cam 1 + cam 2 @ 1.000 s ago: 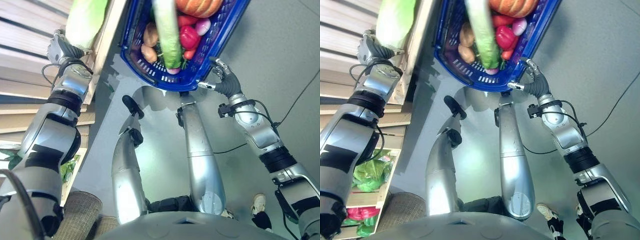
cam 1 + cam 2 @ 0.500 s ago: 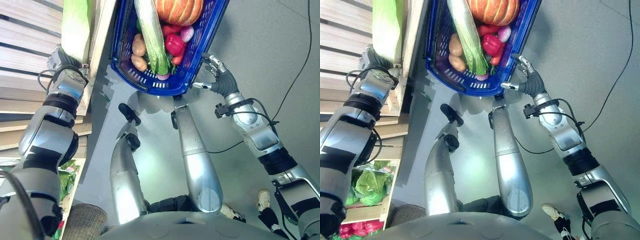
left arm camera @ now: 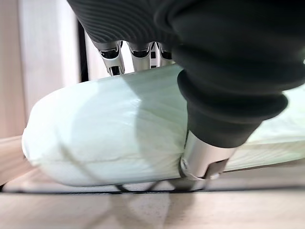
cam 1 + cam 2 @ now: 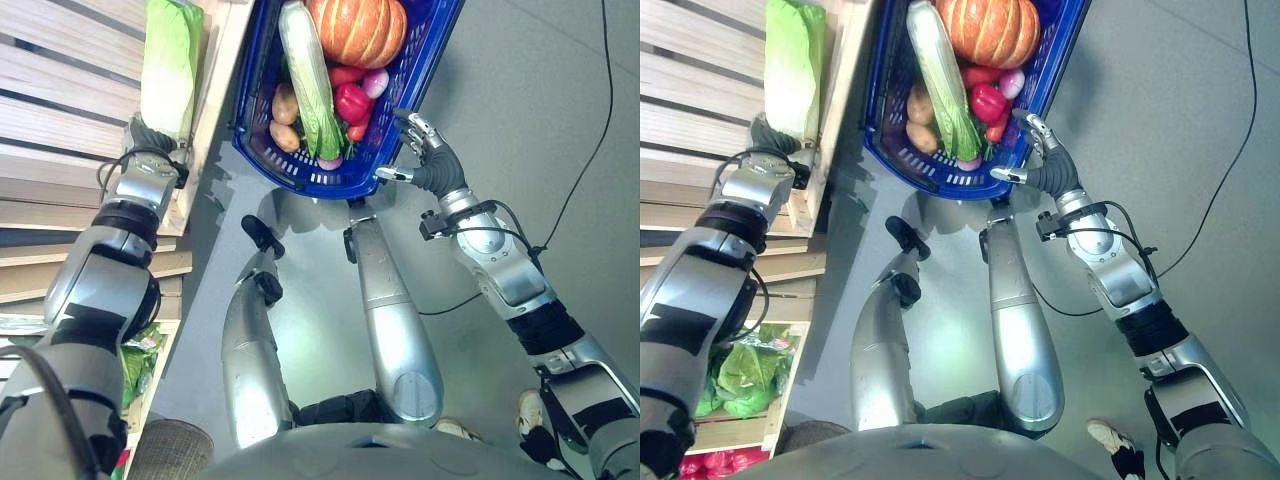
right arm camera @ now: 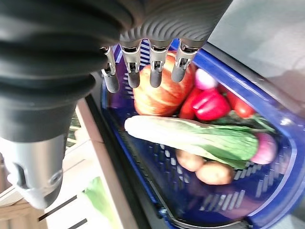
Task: Pick up fruits and vegetables into the basket
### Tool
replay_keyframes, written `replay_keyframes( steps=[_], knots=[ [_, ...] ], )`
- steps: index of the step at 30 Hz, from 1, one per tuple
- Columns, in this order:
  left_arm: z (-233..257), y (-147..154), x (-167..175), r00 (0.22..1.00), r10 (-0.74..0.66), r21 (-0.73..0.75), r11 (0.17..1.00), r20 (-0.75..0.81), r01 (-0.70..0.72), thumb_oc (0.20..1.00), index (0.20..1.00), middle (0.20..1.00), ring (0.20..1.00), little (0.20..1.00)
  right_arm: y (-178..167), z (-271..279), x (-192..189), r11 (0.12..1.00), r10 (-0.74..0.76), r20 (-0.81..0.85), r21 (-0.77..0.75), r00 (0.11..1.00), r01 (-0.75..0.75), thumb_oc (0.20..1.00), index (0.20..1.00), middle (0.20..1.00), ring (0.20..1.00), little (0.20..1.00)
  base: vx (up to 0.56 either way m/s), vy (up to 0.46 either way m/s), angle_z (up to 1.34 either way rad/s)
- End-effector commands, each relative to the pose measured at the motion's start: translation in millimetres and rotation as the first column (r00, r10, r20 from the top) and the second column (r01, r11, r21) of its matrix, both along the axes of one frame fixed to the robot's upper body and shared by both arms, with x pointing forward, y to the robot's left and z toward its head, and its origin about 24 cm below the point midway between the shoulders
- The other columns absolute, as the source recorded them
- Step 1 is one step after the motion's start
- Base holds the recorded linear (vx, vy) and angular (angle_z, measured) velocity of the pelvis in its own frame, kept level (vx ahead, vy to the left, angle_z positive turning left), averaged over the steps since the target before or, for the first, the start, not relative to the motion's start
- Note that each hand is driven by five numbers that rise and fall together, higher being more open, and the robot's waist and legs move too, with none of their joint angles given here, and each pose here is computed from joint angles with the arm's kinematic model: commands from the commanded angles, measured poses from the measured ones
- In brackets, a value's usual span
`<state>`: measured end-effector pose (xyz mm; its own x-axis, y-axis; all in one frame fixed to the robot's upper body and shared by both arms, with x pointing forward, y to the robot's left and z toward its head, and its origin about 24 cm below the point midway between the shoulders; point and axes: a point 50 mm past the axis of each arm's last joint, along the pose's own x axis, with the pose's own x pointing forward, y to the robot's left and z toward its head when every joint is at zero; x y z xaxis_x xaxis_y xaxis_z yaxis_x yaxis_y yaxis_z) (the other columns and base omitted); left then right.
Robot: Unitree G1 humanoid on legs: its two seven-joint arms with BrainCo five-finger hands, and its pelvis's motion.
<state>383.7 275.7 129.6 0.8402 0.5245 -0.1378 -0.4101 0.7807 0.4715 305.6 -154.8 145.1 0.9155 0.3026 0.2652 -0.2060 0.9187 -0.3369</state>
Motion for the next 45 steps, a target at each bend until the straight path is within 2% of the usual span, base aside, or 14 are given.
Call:
replay_keyframes(
  steps=[1, 10, 16, 23, 25, 33, 41, 45],
  knots=[
    [-51.4, -41.9, -7.8, 0.995, -0.092, -0.220, 0.972, -0.031, 0.083, 0.200, 0.200, 0.200, 0.200, 0.200, 11.6, 8.1, -17.4, 0.994, 0.097, 0.084, 0.033, 0.992, -0.100, 1.000, 1.000, 1.000, 1.000, 1.000, 0.00, 0.036, 0.09],
    [-45.6, -15.2, -21.4, 0.993, -0.025, -0.172, 0.984, 0.111, 0.044, 0.200, 0.200, 0.200, 0.200, 0.200, 6.2, 21.7, -23.7, 0.987, 0.159, 0.118, 0.021, 0.980, -0.162, 1.000, 1.000, 1.000, 1.000, 1.000, -0.01, 0.034, 0.11],
    [-29.9, -8.5, -27.8, 0.969, -0.083, -0.012, 0.996, 0.234, 0.088, 0.200, 0.200, 0.200, 0.200, 0.200, 12.0, 46.2, -22.6, 0.967, 0.227, 0.161, 0.078, 0.961, -0.242, 1.000, 1.000, 1.000, 1.000, 1.000, -0.04, -0.009, 0.10],
    [-6.1, -25.7, -33.3, 0.904, -0.262, 0.184, 0.960, 0.338, 0.209, 0.200, 0.200, 0.200, 0.200, 0.200, 26.1, 68.4, -19.0, 0.920, 0.271, 0.193, 0.237, 0.943, -0.313, 1.000, 1.000, 1.000, 1.000, 1.000, -0.01, -0.062, 0.14],
    [5.7, -36.3, -36.6, 0.865, -0.341, 0.274, 0.929, 0.368, 0.249, 0.200, 0.200, 0.200, 0.200, 0.200, 33.8, 77.3, -17.3, 0.891, 0.258, 0.220, 0.323, 0.941, -0.320, 1.000, 1.000, 1.000, 1.000, 1.000, 0.00, -0.106, 0.25],
    [27.4, -68.8, -43.4, 0.768, -0.502, 0.448, 0.837, 0.397, 0.315, 0.200, 0.200, 0.200, 0.200, 0.200, 59.7, 80.9, -11.4, 0.794, 0.294, 0.175, 0.502, 0.940, -0.342, 1.000, 1.000, 1.000, 1.000, 1.000, 0.05, -0.069, 0.17],
    [32.6, -115.3, -47.2, 0.660, -0.658, 0.572, 0.716, 0.363, 0.400, 0.200, 0.200, 0.200, 0.200, 0.200, 83.6, 62.9, 2.3, 0.635, 0.323, 0.029, 0.735, 0.946, -0.239, 1.000, 1.000, 1.000, 1.000, 1.000, 0.11, -0.089, 0.17],
    [29.6, -134.6, -48.6, 0.627, -0.710, 0.615, 0.659, 0.320, 0.433, 0.200, 0.200, 0.200, 0.200, 0.200, 93.4, 49.4, 8.5, 0.593, 0.318, -0.070, 0.793, 0.945, -0.141, 1.000, 1.000, 1.000, 1.000, 1.000, 0.09, -0.048, 0.07]
  ],
)
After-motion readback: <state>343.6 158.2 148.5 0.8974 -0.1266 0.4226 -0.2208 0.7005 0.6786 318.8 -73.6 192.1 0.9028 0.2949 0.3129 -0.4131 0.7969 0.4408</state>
